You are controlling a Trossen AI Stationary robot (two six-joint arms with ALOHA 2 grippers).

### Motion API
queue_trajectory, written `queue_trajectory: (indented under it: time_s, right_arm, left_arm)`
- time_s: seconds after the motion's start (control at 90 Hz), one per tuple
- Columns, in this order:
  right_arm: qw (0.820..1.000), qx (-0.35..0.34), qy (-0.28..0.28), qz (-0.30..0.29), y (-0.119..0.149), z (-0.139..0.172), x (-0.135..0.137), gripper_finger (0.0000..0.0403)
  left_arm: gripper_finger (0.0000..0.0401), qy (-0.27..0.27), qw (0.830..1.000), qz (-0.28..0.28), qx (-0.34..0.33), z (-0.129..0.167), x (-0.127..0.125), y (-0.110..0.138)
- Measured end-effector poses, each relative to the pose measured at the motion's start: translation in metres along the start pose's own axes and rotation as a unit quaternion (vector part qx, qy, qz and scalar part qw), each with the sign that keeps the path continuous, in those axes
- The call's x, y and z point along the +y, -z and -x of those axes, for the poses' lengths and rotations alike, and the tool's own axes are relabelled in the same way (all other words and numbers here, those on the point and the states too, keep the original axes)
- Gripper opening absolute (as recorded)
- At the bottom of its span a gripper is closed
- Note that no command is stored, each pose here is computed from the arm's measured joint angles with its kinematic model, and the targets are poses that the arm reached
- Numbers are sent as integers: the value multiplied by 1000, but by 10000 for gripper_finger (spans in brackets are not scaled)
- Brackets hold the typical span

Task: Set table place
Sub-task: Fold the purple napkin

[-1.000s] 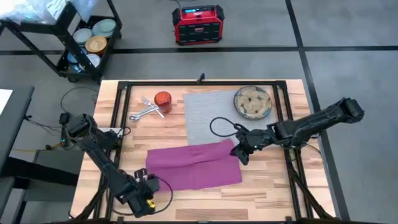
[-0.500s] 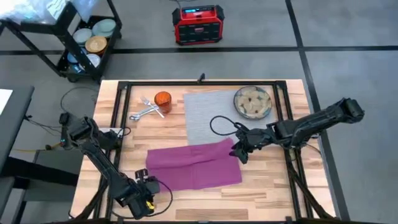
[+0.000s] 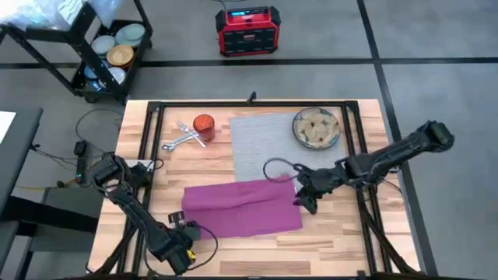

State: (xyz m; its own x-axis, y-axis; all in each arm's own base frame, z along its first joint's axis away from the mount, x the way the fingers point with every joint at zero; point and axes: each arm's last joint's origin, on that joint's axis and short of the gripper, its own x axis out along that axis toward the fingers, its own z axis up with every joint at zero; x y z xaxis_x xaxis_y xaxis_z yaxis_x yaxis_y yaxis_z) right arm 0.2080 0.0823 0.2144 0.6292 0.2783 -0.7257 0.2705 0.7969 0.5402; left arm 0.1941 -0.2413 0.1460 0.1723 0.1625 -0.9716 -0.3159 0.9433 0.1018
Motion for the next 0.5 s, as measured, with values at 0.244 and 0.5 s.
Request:
queue_trajectory:
  time_s: [0.244,0.5]
  right_arm:
    - [993,89,33,68,40,-23,13,155]
    - [989,113,58,79,52,-51,20,143]
  left_arm:
    - [0,5,1000,4,1,-2,1,-7]
    - [0,11,1000,11,-2,-2,1,-10]
